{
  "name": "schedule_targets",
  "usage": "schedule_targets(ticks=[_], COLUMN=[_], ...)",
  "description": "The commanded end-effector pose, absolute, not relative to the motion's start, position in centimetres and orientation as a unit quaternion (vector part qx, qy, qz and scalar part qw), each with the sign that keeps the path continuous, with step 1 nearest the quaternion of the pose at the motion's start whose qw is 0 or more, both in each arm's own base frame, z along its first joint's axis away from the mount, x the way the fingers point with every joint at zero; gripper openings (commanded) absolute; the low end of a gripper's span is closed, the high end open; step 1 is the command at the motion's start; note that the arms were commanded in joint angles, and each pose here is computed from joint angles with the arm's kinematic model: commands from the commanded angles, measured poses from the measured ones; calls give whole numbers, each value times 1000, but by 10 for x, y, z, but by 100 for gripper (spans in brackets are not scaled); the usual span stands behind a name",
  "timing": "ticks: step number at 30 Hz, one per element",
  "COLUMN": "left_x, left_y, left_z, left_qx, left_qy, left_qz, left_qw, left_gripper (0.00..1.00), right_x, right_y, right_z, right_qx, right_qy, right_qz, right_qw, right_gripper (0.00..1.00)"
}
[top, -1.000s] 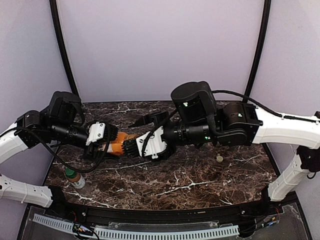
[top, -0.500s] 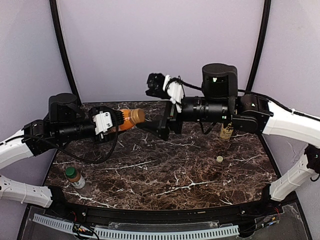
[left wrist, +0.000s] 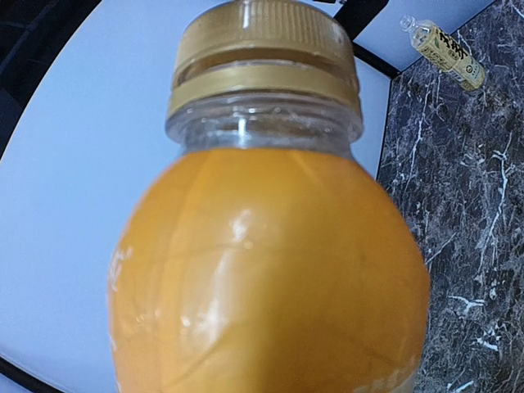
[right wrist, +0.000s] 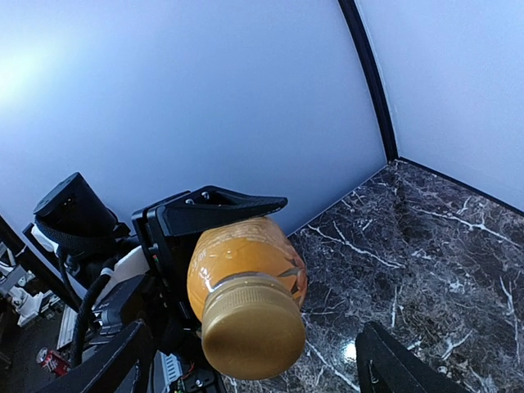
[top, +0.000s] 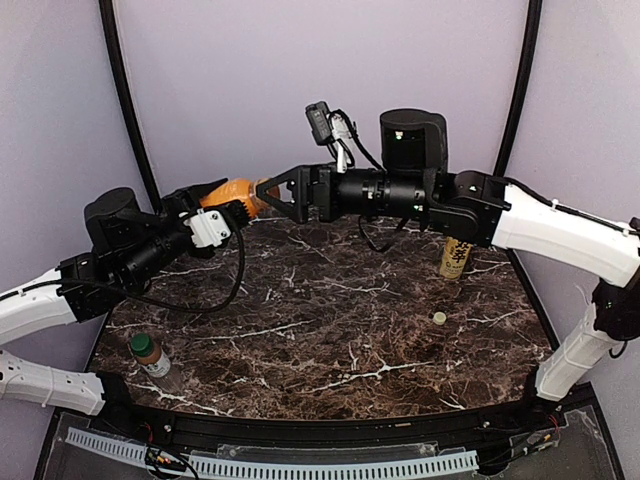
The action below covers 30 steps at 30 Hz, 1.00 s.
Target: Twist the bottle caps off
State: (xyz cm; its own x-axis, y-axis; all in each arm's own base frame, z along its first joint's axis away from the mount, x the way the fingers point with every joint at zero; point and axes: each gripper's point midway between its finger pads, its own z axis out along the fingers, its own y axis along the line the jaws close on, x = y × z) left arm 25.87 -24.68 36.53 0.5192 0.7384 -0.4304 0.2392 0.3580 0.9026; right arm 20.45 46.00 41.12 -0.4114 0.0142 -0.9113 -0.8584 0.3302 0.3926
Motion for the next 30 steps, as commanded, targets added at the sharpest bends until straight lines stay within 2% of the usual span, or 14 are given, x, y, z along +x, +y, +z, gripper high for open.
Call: schedule_targets(ticks=[1, 6, 12, 15, 18, 21, 26, 30], left_x=[258, 257, 257, 256, 254, 249, 219, 187], left_y=[-244, -245, -245, -246, -248, -251, -265, -272], left_z=[375, 375, 374, 373, 370, 353, 323, 304], left_qx=[525, 527, 529, 531, 536, 562, 625, 669], left_qy=[443, 442, 441, 441, 442, 462, 486, 498], left_qz=[195, 193, 192, 189, 182, 149, 37, -58], left_qw=[700, 699, 699, 698, 696, 670, 609, 549], left_gripper=[15, 15, 15, 15, 15, 14, 14, 14], right_x=[208, 211, 214, 215, 214, 209, 181, 131], right_y=[463, 467, 471, 471, 470, 466, 457, 451], right_z=[424, 423, 417, 416, 417, 420, 422, 398], right_qx=[-286, -290, -294, -295, -305, -335, -447, -591], right_qy=[680, 675, 679, 678, 673, 655, 586, 482], right_qz=[517, 528, 531, 531, 527, 516, 473, 392], right_qw=[434, 427, 414, 414, 420, 438, 484, 514], right_gripper=[82, 64, 54, 39, 14, 0, 0, 0])
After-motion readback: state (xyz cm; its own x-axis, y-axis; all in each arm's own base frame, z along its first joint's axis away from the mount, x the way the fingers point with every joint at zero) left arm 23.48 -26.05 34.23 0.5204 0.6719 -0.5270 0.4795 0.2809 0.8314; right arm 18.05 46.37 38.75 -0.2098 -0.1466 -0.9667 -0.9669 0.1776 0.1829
